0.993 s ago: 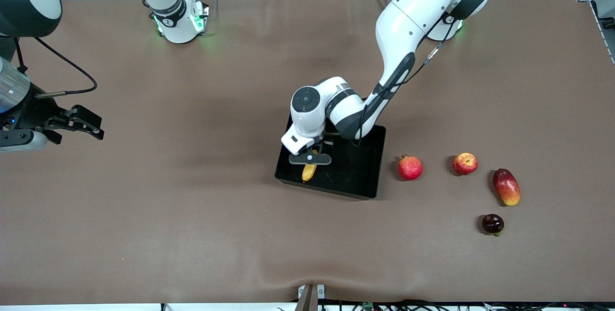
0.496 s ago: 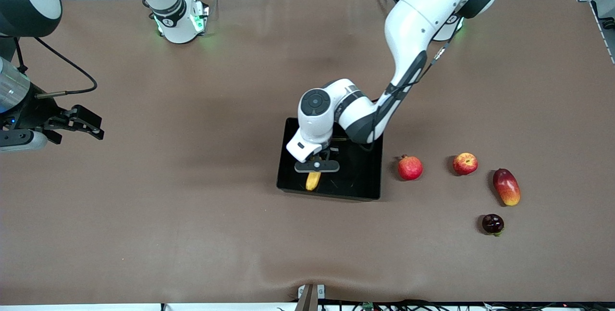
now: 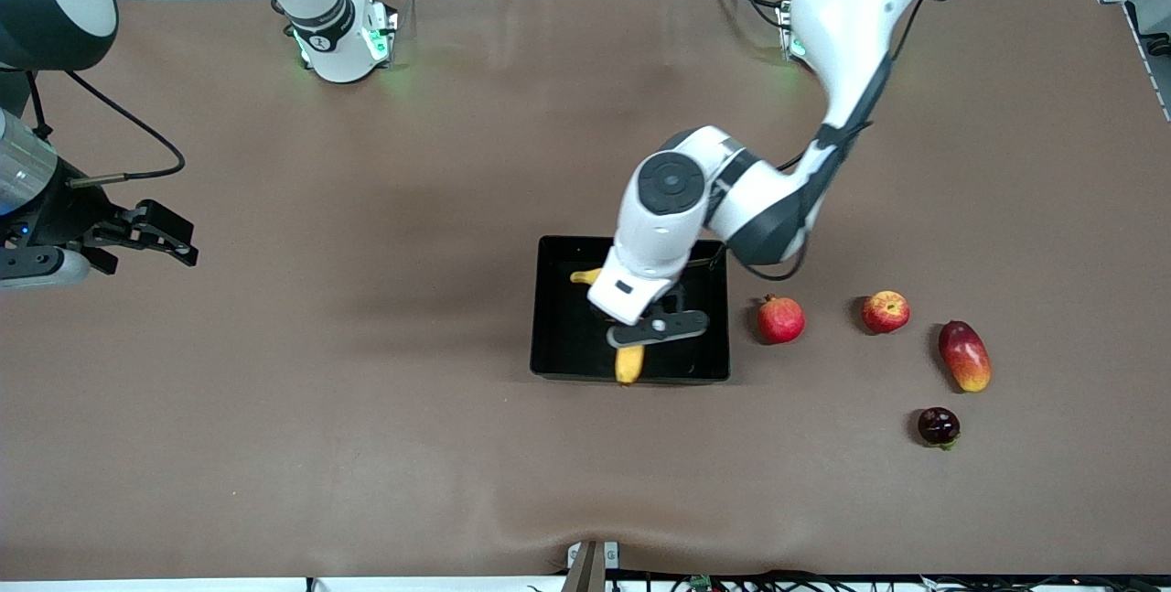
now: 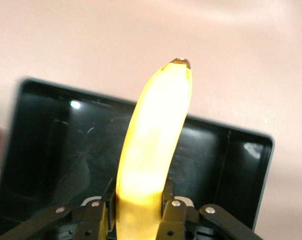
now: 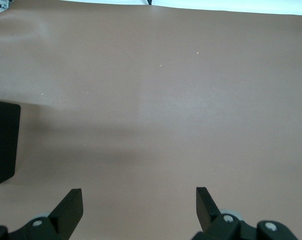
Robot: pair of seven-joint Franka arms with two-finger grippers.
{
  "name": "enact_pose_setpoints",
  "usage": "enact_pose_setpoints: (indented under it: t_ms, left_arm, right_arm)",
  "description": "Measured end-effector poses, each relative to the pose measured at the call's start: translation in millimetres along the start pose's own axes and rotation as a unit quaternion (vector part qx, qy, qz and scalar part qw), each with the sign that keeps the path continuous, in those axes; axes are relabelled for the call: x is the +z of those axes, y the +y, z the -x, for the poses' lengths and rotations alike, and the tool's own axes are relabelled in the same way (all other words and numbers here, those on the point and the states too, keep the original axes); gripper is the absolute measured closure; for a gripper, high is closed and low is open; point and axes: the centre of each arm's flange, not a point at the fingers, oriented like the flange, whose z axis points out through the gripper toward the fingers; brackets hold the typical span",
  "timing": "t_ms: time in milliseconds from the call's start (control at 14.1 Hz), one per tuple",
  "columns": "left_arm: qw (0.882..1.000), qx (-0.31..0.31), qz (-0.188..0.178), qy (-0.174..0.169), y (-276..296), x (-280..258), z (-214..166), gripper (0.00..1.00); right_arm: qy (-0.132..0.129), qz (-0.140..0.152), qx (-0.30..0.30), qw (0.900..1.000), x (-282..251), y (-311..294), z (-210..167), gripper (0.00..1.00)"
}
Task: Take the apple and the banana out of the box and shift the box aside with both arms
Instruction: 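Lift the banana with the left gripper while the right gripper reaches the tray, then carry the banana beside the apples while the right gripper grips the tray rim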
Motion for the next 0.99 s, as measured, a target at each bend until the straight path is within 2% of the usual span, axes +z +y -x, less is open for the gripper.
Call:
enact_pose_setpoints:
  t_ms: [213, 425, 638, 851, 993]
  left_arm:
    - [0.999, -0.021, -0.031, -0.007, -42.9, -22.7, -31.7, 0.63]
    - [0.999, 0.006, -0.047, -0.017, -109.9, -17.2, -79.6, 0.63]
    - [0.996, 0.033, -0.070, -0.049, -167.1, 5.1, -100.5, 0.63]
    - [0.990, 0.071, -0.086, -0.083, -217.6, 21.7, -113.7, 0.63]
    - [0.987, 0.087, -0.088, -0.099, -264.5, 30.6, -129.7, 0.63]
  right_arm:
    - [-0.003, -0.001, -0.004, 1.000, 3.6, -5.2, -0.9, 0.00]
    - [-0.019, -0.004, -0.024, 1.000, 26.3, -30.4, -7.5, 0.00]
    - [-0.040, -0.007, -0.074, 0.996, 65.5, -95.2, -13.8, 0.00]
    - [-0.032, -0.008, -0.118, 0.992, 113.2, -159.5, -23.3, 0.00]
    - [-0.038, -0.007, -0.133, 0.990, 141.2, -180.9, -25.5, 0.00]
